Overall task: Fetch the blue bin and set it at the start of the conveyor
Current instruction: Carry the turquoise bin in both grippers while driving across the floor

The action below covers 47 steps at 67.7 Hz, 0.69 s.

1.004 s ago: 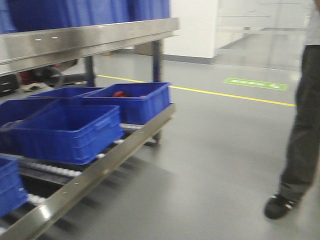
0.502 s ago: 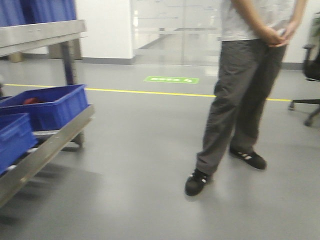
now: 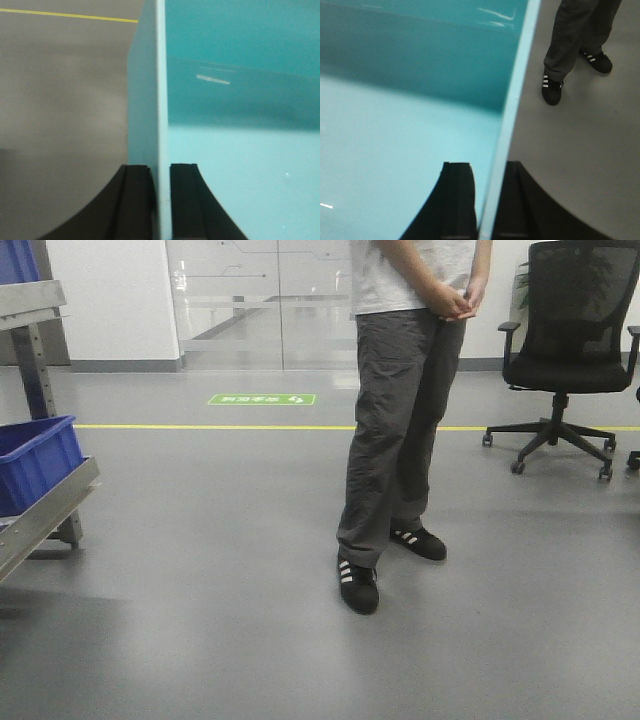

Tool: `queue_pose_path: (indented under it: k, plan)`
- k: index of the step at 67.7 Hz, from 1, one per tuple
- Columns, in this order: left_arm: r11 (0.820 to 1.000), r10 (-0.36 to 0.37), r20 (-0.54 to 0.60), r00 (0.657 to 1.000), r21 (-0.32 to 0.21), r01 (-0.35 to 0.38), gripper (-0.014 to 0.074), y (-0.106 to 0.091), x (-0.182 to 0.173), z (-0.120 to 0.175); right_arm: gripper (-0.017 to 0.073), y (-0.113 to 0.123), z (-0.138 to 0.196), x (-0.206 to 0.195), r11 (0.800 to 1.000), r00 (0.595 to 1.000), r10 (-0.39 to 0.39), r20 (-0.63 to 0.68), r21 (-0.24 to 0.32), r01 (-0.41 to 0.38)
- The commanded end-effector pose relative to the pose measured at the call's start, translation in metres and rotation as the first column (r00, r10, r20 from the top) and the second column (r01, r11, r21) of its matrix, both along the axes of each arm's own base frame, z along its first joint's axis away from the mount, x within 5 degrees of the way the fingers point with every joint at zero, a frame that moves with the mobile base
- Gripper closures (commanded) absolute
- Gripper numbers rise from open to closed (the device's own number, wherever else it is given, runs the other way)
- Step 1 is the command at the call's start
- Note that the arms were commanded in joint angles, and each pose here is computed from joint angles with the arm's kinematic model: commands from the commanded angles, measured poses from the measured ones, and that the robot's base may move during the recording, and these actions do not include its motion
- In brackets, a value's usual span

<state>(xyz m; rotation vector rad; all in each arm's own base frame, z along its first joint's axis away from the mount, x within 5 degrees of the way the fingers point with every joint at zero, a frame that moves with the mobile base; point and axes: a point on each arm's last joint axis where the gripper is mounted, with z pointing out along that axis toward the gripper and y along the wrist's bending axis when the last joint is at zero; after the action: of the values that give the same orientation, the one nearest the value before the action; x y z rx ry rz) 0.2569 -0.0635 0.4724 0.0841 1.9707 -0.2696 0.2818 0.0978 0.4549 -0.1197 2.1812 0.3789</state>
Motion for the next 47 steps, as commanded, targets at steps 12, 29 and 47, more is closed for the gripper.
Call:
queue_pose_path:
  k: [12,29,47]
  plan:
    - [0.999,-0.002,0.085,0.996,-0.049,0.006,0.0705,-0.0009,-0.0032,0.0124,0.0711,-0.0026,0.0090,-0.0038,1.000,0.999,0.008,0.050,-0.006,-0.008]
    - [0.999,-0.002,0.085,0.996,-0.049,0.006,0.0705,-0.0009,-0.0032,0.0124,0.0711,-0.0026,0.0090,-0.0038,1.000,0.999,0.008,0.050,-0.006,-0.008]
    - [0.999,-0.002,0.085,0.996,-0.049,0.006,0.0705,-0.0009,-0.0032,0.0124,0.0711,-0.0026,0.0090,-0.0038,1.000,0.999,0.008,0.050,-0.006,-0.008]
